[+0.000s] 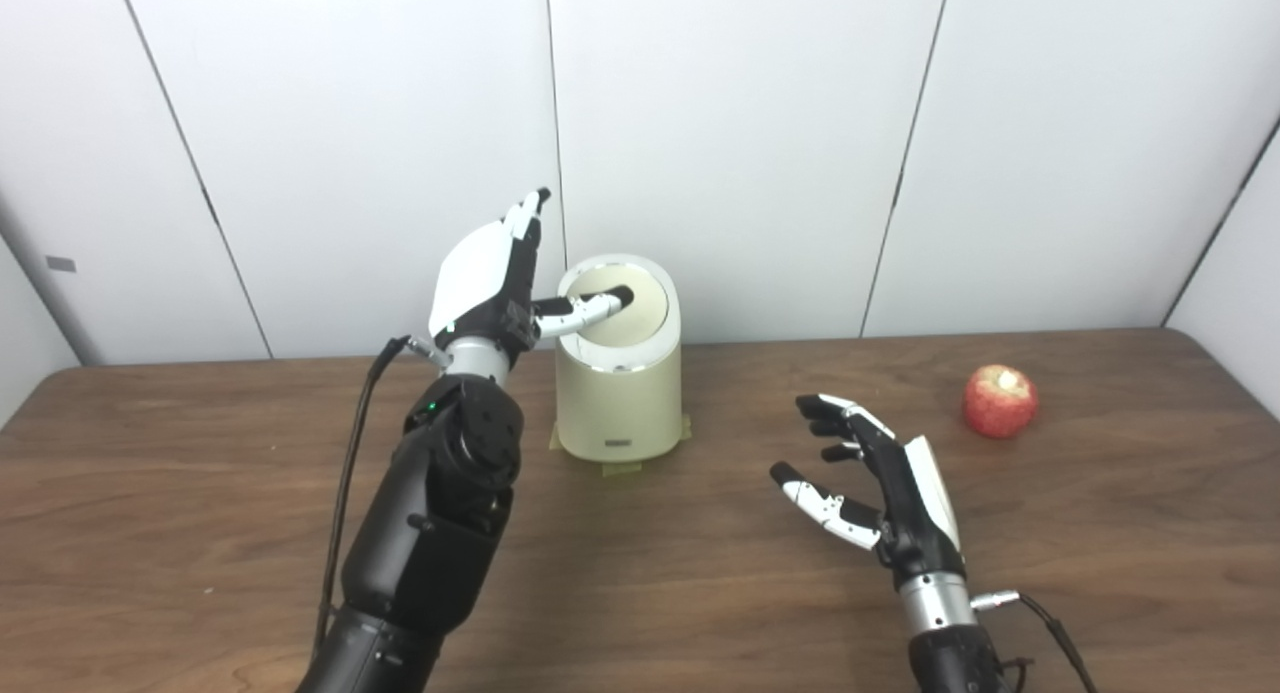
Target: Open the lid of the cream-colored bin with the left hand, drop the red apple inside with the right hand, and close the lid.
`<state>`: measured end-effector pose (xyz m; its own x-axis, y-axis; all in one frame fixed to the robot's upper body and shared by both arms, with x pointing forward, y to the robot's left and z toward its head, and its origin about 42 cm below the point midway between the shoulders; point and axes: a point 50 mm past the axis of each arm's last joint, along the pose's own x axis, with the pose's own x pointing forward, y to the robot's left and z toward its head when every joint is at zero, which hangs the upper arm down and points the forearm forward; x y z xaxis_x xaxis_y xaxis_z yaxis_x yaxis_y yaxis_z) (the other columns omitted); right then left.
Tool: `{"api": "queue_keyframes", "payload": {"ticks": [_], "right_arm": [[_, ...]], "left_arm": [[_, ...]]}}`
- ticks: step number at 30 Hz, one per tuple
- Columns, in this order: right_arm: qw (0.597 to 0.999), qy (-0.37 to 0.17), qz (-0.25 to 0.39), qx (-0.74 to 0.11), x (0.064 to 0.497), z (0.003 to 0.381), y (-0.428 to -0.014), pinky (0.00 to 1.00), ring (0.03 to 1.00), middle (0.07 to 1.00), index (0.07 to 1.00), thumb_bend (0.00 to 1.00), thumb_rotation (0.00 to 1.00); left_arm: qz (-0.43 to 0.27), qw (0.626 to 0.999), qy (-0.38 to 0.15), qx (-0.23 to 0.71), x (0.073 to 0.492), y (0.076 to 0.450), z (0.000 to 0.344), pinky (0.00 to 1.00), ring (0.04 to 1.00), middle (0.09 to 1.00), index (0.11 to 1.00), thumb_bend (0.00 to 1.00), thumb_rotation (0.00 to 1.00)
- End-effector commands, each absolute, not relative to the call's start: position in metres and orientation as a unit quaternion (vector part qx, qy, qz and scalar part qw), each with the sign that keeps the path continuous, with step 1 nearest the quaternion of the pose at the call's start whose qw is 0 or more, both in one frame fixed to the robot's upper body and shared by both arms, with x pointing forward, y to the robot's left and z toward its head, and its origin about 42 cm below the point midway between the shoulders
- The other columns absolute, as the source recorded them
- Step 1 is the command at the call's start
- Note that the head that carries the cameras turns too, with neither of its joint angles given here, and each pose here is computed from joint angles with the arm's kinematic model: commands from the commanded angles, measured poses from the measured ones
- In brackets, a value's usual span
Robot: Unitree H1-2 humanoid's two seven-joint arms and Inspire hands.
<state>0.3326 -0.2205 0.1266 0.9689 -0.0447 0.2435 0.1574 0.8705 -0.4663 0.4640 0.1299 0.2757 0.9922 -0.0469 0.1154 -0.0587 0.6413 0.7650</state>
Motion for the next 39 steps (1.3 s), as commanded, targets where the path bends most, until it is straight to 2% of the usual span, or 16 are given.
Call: {"api": "queue_keyframes", "payload": {"ticks": [1,3,6,17,23,30,31,35,37,38,39], "right_arm": [[0.959,-0.121,-0.059,-0.251,0.332,0.129,-0.215,0.59,0.710,0.742,0.733,0.29,0.33],[0.960,-0.119,-0.060,-0.248,0.331,0.129,-0.214,0.62,0.727,0.754,0.734,0.29,0.33],[0.960,-0.117,-0.060,-0.249,0.330,0.130,-0.212,0.63,0.738,0.763,0.735,0.30,0.31],[0.962,-0.120,-0.062,-0.237,0.329,0.130,-0.209,0.65,0.747,0.769,0.737,0.30,0.28],[0.962,-0.121,-0.060,-0.235,0.329,0.131,-0.208,0.65,0.750,0.772,0.734,0.29,0.26],[0.963,-0.118,-0.060,-0.235,0.329,0.131,-0.209,0.65,0.750,0.772,0.736,0.29,0.26],[0.962,-0.119,-0.061,-0.238,0.329,0.131,-0.210,0.64,0.743,0.767,0.732,0.29,0.26],[0.961,-0.120,-0.062,-0.242,0.329,0.131,-0.209,0.63,0.741,0.766,0.732,0.29,0.27],[0.961,-0.122,-0.061,-0.240,0.329,0.131,-0.209,0.62,0.737,0.764,0.732,0.29,0.25],[0.961,-0.122,-0.061,-0.240,0.329,0.131,-0.209,0.62,0.735,0.763,0.731,0.29,0.25],[0.962,-0.121,-0.061,-0.238,0.329,0.131,-0.209,0.62,0.735,0.763,0.732,0.29,0.25]], "left_arm": [[0.020,0.896,-0.101,0.432,0.472,0.120,0.309,1.00,1.000,1.000,1.000,0.82,0.39],[0.025,0.886,-0.093,0.453,0.477,0.119,0.303,1.00,1.000,1.000,1.000,0.86,0.34],[0.030,0.874,-0.085,0.477,0.482,0.118,0.297,1.00,1.000,1.000,1.000,0.88,0.31],[0.041,0.845,-0.057,0.530,0.500,0.118,0.277,1.00,1.000,1.000,1.000,0.83,0.31],[0.054,0.816,-0.063,0.572,0.502,0.122,0.269,1.00,1.000,1.000,1.000,0.83,0.30],[0.068,0.772,-0.079,0.627,0.498,0.126,0.273,1.00,1.000,1.000,1.000,0.88,0.12],[0.070,0.758,-0.081,0.643,0.498,0.127,0.273,1.00,1.000,1.000,1.000,0.85,0.05],[0.075,0.723,-0.084,0.681,0.496,0.129,0.274,1.00,1.000,1.000,1.000,0.78,0.00],[0.073,0.730,-0.081,0.675,0.495,0.129,0.276,1.00,1.000,1.000,1.000,0.85,0.06],[0.070,0.741,-0.081,0.663,0.493,0.129,0.277,1.00,1.000,1.000,1.000,0.86,0.17],[0.067,0.755,-0.081,0.648,0.492,0.129,0.278,1.00,1.000,1.000,1.000,0.81,0.34]]}}
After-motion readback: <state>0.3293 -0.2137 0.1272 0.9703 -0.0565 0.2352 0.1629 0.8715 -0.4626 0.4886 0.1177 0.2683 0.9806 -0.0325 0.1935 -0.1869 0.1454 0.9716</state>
